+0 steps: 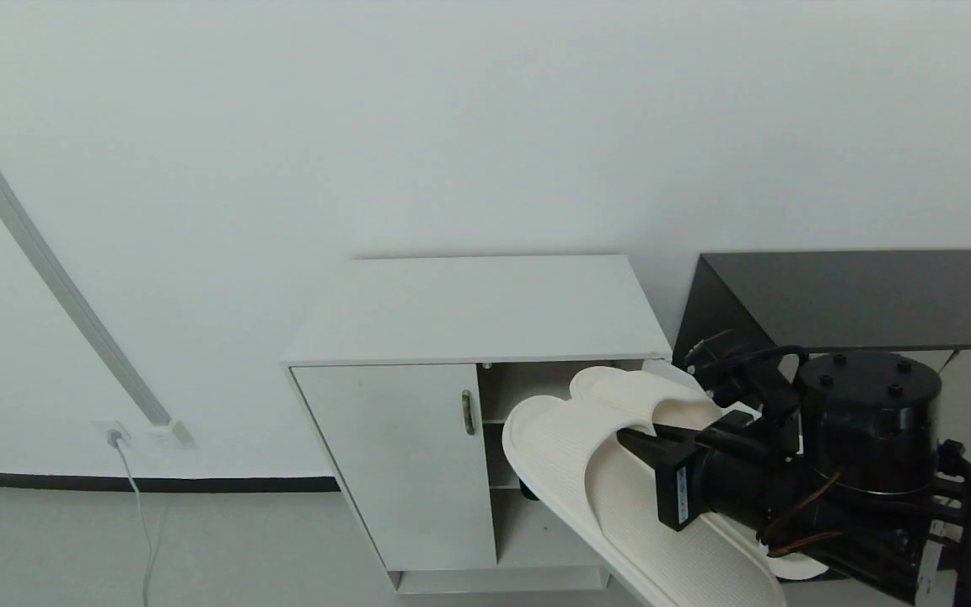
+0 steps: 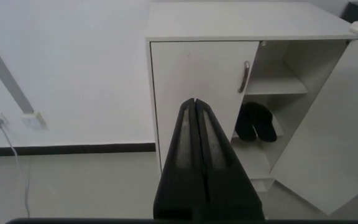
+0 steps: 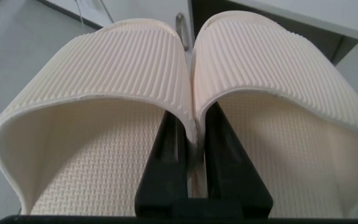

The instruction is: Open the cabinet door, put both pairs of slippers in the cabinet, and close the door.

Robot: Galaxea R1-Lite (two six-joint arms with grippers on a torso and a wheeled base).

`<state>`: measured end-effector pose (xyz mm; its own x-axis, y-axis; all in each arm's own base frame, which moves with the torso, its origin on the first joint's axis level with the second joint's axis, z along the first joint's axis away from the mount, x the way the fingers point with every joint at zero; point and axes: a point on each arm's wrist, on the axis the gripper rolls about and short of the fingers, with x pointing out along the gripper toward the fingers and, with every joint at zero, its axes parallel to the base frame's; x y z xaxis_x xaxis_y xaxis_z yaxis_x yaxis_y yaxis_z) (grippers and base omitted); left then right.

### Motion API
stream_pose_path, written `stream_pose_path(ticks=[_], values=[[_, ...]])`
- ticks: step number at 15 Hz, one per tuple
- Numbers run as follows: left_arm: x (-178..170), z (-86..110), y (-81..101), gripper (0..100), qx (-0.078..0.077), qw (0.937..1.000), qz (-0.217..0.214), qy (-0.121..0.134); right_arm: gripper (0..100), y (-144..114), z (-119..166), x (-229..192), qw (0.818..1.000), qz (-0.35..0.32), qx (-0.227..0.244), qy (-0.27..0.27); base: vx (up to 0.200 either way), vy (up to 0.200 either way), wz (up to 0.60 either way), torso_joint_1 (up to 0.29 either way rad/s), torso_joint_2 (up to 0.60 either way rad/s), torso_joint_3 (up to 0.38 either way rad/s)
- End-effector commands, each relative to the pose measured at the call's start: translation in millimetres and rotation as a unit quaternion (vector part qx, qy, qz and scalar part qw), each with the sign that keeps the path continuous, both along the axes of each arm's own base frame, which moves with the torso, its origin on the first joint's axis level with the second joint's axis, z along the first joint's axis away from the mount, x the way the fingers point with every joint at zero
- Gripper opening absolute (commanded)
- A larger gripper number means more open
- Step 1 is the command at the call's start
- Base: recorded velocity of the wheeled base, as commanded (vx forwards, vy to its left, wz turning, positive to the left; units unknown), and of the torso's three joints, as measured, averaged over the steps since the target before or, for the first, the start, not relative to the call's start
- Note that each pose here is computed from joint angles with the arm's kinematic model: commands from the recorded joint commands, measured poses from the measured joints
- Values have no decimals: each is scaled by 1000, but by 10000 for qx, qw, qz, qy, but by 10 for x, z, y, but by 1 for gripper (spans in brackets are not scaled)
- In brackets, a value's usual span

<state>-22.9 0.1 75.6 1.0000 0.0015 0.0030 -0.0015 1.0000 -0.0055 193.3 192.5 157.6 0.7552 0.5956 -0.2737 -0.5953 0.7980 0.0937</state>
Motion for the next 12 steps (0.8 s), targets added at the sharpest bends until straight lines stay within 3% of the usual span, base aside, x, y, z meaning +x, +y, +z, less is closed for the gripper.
stream_pose_path(ticks=[1, 8, 12], values=[[1, 0, 0, 0, -3, 10000, 0, 7, 0, 6, -21, 12, 10000, -3, -26, 27, 0, 0, 0, 0, 0, 0], [1, 0, 2, 0, -3, 10000, 46, 7, 0, 28, -60, 22, 10000, 12, -21, 21, 0, 0, 0, 0, 0, 0], [1, 0, 2, 0, 12, 10000, 46, 7, 0, 21, -40, 9, 9998, 14, 141, -151, 0, 0, 0, -133, 294, 166]])
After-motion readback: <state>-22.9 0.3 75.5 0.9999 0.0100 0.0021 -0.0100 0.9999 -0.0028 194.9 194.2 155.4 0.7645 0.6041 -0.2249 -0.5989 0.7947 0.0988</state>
